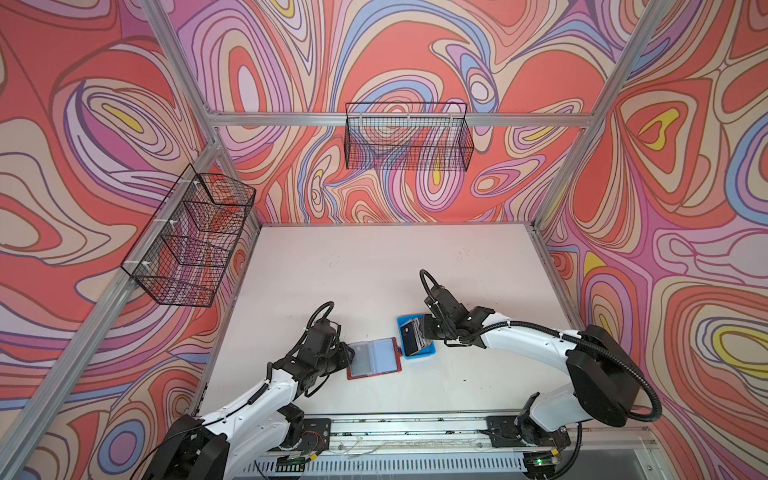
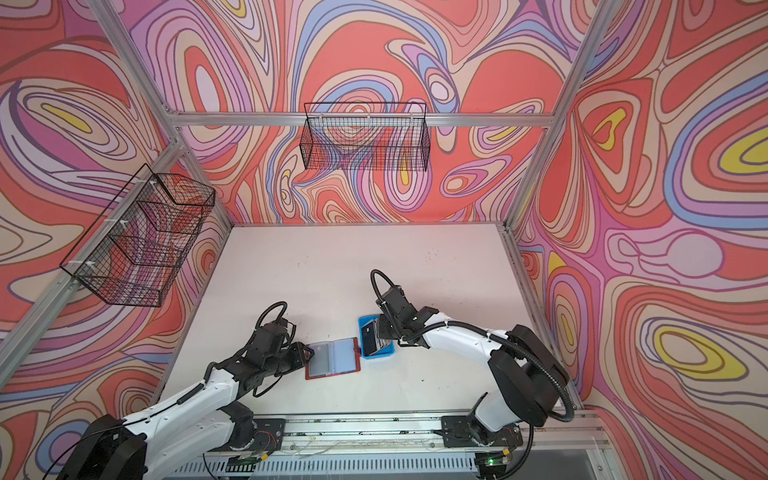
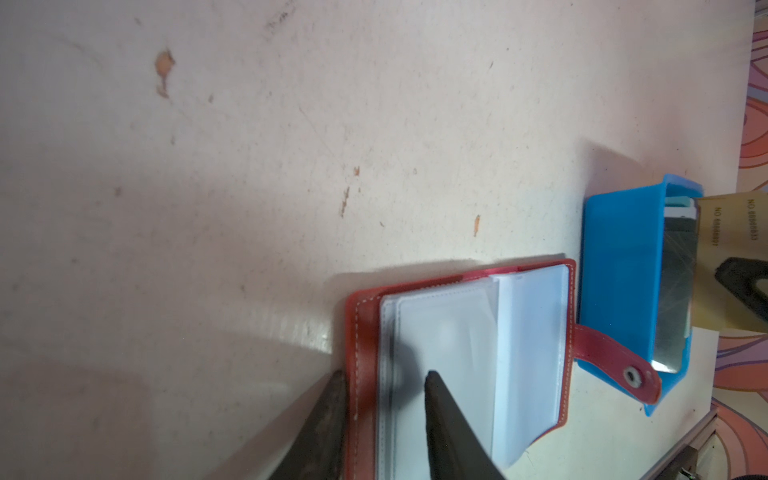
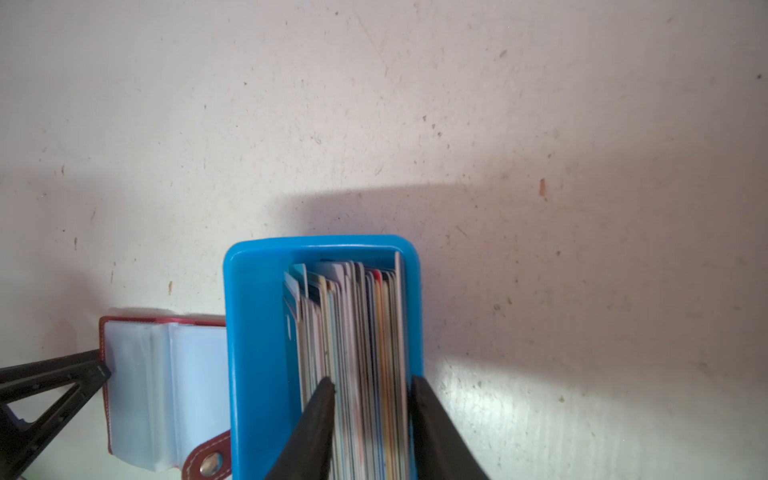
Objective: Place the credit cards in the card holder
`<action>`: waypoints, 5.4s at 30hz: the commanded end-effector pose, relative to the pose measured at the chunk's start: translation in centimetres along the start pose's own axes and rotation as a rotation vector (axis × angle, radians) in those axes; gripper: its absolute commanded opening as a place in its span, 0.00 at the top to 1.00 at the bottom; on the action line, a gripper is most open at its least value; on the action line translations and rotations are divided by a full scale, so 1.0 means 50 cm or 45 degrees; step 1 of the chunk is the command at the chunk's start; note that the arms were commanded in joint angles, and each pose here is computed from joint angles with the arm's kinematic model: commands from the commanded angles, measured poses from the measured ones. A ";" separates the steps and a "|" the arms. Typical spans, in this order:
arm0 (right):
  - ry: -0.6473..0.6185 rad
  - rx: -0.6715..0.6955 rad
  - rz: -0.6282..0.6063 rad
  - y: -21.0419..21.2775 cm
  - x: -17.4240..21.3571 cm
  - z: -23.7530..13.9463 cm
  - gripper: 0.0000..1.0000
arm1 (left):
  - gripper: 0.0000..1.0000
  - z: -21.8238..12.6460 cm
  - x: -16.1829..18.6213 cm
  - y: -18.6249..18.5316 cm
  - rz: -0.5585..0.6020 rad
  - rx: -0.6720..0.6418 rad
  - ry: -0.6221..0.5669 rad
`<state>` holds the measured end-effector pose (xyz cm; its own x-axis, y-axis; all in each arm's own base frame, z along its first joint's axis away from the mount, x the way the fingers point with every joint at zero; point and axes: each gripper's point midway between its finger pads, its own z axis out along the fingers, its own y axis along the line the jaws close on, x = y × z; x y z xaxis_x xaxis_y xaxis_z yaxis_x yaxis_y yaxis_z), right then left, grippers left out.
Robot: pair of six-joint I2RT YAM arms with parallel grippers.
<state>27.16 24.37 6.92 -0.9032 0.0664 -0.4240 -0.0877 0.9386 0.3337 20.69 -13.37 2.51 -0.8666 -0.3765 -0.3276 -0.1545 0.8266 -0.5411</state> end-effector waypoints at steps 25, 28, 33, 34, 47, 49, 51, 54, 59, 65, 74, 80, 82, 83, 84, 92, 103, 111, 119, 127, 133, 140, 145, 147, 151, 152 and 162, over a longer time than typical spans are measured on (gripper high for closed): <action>-0.046 0.069 0.015 -0.036 -0.010 -0.026 0.90 | 0.66 -0.003 -0.001 -0.002 -0.009 0.001 0.006; -0.049 0.069 0.013 -0.037 -0.010 -0.029 0.90 | 0.66 -0.004 -0.004 -0.001 -0.006 -0.006 -0.001; -0.046 0.065 0.014 -0.038 -0.009 -0.031 0.89 | 0.66 -0.007 -0.006 -0.004 -0.002 -0.003 -0.003; -0.049 0.065 0.015 -0.038 -0.010 -0.032 0.90 | 0.66 -0.008 -0.006 -0.005 -0.001 -0.004 -0.003; -0.158 0.157 0.021 -0.061 -0.047 -0.086 1.00 | 0.65 -0.024 -0.010 0.003 -0.017 -0.018 -0.048; -0.220 0.178 0.027 -0.065 -0.067 -0.122 1.00 | 0.65 -0.031 -0.014 0.003 -0.022 -0.011 -0.074; -0.287 0.170 0.037 -0.063 -0.086 -0.159 1.00 | 0.65 -0.040 -0.019 0.008 -0.029 -0.020 -0.104; -0.376 0.098 0.068 -0.048 -0.106 -0.210 1.00 | 0.61 -0.053 -0.028 0.015 -0.045 -0.025 -0.165; -0.535 -0.092 0.087 0.028 -0.115 -0.276 1.00 | 0.59 -0.068 -0.023 0.036 -0.073 -0.048 -0.204; -0.606 -0.367 0.014 0.226 -0.017 -0.233 1.00 | 0.59 -0.065 -0.015 0.043 -0.072 -0.051 -0.190; -0.395 -0.458 -0.001 0.311 0.092 -0.030 1.00 | 0.62 -0.043 0.004 0.037 -0.056 -0.028 -0.103; -0.335 -0.485 0.082 0.299 0.127 0.025 1.00 | 0.62 -0.032 0.001 0.025 -0.058 0.019 -0.103; -0.326 -0.497 0.117 0.293 0.134 0.033 1.00 | 0.62 -0.030 0.001 0.022 -0.060 0.027 -0.099; -0.320 -0.506 0.131 0.292 0.136 0.036 1.00 | 0.62 -0.030 0.001 0.020 -0.058 0.030 -0.097; -0.314 -0.511 0.143 0.291 0.140 0.040 1.00 | 0.62 -0.029 0.002 0.021 -0.059 0.030 -0.095; -0.290 -0.509 0.210 0.266 0.159 0.059 1.00 | 0.62 -0.028 0.004 0.019 -0.060 0.041 -0.091; -0.217 -0.555 0.304 0.258 0.184 0.069 1.00 | 0.62 -0.020 0.011 0.024 -0.057 0.022 -0.061; -0.185 -0.551 0.320 0.251 0.202 0.094 1.00 | 0.62 -0.013 0.016 0.024 -0.059 0.024 -0.037; -0.163 -0.532 0.352 0.242 0.215 0.117 1.00 | 0.63 -0.007 0.024 0.028 -0.067 0.013 -0.009; -0.167 -0.466 0.405 0.222 0.216 0.137 1.00 | 0.64 -0.007 0.039 0.026 -0.097 0.041 0.028; -0.089 -0.498 0.405 0.243 0.233 0.143 1.00 | 0.64 -0.007 0.044 0.034 -0.100 0.031 0.030; -0.045 -0.421 0.339 0.247 0.255 0.140 1.00 | 0.64 -0.005 0.047 0.032 -0.102 0.042 0.039; -0.088 -0.265 0.199 0.241 0.234 0.138 0.72 | 0.64 -0.004 0.046 0.035 -0.100 0.030 0.036; -0.132 -0.235 0.190 0.229 0.218 0.126 0.62 | 0.64 -0.004 0.045 0.035 -0.098 0.029 0.036; -0.185 -0.185 0.161 0.224 0.190 0.106 0.57 | 0.64 -0.005 0.045 0.038 -0.096 0.019 0.034; -0.187 -0.186 0.159 0.225 0.188 0.106 0.57 | 0.64 -0.005 0.044 0.037 -0.093 0.020 0.032; -0.130 -0.273 0.136 0.268 0.198 0.135 0.67 | 0.64 -0.003 0.040 0.015 -0.084 0.090 0.033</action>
<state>20.09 40.16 3.20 -0.8509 0.2398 -0.4674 -0.0921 0.8078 0.5822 19.54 -13.46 2.58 -0.8540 -0.4214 -0.3051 -0.1601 0.7709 -0.6165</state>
